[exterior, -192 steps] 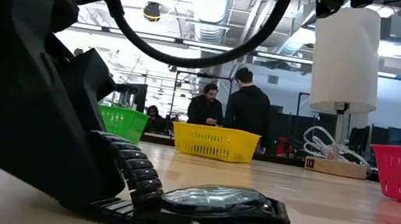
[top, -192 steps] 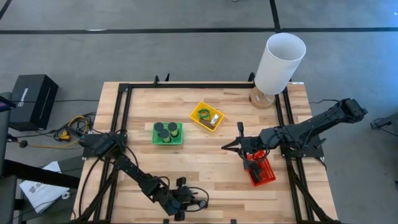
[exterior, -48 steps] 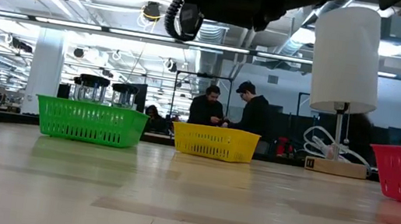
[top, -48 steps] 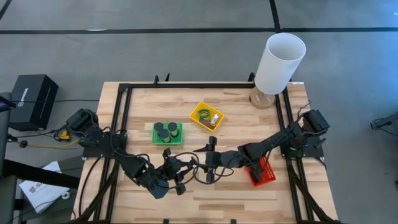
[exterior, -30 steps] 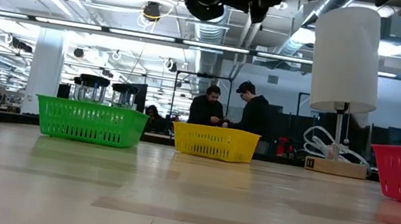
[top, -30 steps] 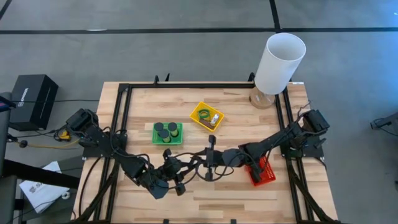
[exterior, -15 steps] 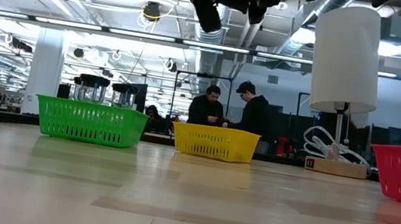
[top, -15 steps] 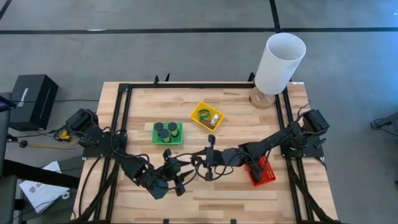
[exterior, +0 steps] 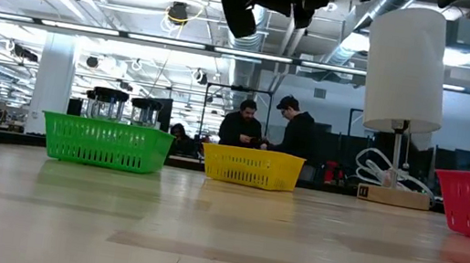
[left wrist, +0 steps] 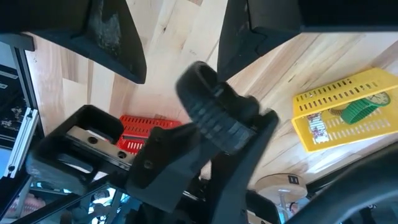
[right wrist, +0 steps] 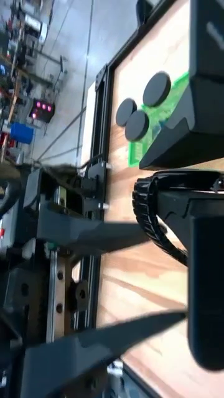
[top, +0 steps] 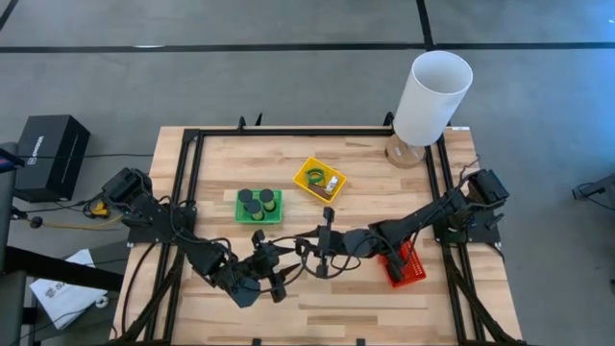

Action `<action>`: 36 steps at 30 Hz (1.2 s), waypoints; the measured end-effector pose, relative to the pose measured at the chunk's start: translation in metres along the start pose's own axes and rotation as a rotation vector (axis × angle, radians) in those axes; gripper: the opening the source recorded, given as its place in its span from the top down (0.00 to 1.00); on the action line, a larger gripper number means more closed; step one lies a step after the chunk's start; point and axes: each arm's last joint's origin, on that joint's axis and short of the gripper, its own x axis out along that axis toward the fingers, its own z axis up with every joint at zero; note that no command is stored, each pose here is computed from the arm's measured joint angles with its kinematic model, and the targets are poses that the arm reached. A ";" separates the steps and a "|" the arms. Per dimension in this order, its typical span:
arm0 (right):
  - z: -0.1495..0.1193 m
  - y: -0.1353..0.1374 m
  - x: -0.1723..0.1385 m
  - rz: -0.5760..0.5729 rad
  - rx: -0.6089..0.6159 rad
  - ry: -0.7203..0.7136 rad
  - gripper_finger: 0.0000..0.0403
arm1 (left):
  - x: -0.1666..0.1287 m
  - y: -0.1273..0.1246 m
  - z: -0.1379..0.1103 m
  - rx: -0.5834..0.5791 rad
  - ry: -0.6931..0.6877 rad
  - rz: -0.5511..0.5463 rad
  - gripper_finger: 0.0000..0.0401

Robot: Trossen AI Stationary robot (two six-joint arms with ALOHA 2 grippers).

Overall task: Pick & Place Office items
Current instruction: Put the black watch into the yellow basket

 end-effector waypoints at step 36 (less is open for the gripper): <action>-0.039 -0.106 0.022 -0.645 -0.171 0.387 0.88 | -0.001 -0.001 0.000 0.023 0.001 -0.003 0.69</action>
